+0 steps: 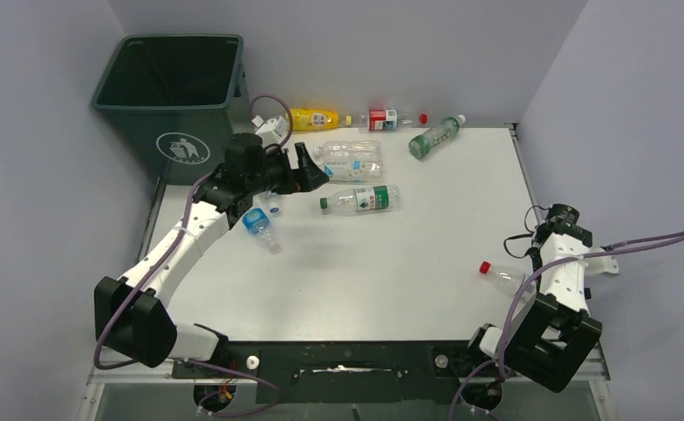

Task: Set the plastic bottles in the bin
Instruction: Pick up the plastic bottle at the center of the board, then place the plastic bottle in the trash bin.

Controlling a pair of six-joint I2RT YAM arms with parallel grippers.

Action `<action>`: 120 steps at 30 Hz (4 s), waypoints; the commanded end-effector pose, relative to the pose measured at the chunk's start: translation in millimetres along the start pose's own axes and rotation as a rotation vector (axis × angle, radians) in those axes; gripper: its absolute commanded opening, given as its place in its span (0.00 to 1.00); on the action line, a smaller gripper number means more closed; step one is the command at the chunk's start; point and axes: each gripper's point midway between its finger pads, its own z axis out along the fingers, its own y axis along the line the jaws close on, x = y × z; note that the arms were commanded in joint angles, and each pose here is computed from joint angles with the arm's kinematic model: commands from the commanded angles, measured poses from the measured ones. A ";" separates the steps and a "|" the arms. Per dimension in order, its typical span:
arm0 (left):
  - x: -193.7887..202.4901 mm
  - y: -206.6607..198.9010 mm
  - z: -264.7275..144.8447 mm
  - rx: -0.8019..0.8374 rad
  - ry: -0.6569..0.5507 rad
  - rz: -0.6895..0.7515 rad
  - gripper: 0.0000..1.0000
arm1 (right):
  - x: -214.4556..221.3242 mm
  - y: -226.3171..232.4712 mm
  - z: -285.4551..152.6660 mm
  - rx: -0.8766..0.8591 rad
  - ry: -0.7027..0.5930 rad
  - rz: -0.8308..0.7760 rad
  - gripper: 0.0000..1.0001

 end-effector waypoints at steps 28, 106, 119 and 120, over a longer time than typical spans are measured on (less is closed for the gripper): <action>22.6 -22.8 36.8 0.031 0.076 0.038 0.88 | 33.9 30.9 64.1 -0.111 0.070 -0.165 0.73; 119.2 -125.7 59.4 0.414 0.169 0.051 0.88 | 273.5 118.0 -367.6 -1.766 0.559 -0.870 0.57; 114.4 -122.2 59.9 0.368 0.163 0.094 0.60 | 281.8 115.0 -365.6 -1.762 0.577 -0.899 0.72; 113.8 -121.6 59.9 0.363 0.162 0.098 0.58 | 281.4 115.1 -366.0 -1.763 0.575 -0.899 0.73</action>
